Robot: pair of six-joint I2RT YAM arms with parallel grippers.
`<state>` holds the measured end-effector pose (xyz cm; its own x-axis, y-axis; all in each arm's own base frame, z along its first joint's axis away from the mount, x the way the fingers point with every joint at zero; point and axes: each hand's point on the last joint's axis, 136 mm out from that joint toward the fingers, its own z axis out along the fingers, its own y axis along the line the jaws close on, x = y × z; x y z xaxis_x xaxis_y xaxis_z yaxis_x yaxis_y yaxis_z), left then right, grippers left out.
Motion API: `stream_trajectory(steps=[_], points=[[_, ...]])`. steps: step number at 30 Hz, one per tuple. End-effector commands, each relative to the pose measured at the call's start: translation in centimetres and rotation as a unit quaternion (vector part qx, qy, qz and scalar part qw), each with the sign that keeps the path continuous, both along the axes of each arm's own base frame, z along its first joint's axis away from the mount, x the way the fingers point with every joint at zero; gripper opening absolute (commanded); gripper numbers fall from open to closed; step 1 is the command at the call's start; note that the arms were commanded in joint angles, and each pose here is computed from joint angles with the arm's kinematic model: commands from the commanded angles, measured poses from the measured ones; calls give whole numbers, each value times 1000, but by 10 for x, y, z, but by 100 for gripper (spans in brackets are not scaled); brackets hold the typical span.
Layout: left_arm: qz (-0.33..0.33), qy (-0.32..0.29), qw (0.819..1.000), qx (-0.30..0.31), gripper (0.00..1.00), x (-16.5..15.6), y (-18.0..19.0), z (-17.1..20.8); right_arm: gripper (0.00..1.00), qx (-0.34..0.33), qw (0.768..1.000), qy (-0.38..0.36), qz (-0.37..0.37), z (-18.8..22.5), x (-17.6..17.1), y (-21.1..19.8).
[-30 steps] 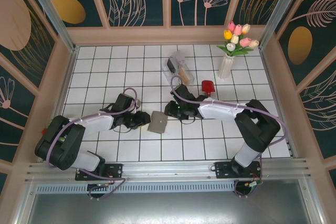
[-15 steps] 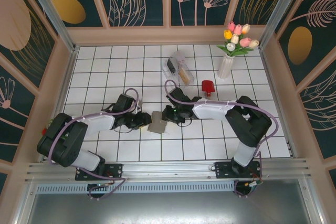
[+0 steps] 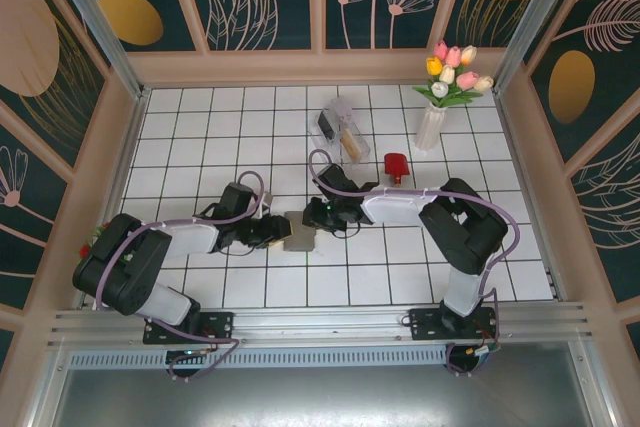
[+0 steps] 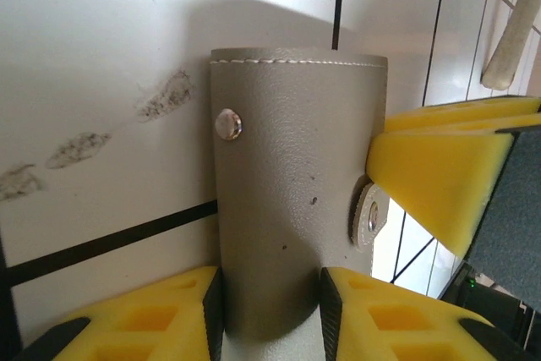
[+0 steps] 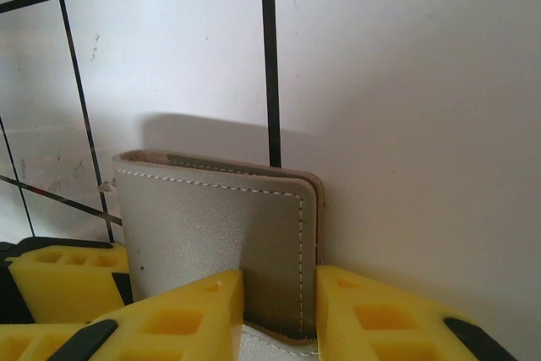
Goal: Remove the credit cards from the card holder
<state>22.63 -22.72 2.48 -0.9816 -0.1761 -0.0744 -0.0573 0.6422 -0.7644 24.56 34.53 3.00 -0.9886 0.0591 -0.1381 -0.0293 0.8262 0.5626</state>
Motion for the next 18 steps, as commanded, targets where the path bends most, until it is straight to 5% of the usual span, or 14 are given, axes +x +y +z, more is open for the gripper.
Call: stream_trajectory(steps=[1,10,18], points=[[-8,-23,998,-54,34,6,-15,17,29,31,999,2,15,6,-2,15],[20,-83,994,-64,19,10,-7,32,34,-57,993,-102,-9,43,28,-22],[30,-123,988,-89,9,17,-9,57,44,-49,991,-122,-20,71,15,-27]])
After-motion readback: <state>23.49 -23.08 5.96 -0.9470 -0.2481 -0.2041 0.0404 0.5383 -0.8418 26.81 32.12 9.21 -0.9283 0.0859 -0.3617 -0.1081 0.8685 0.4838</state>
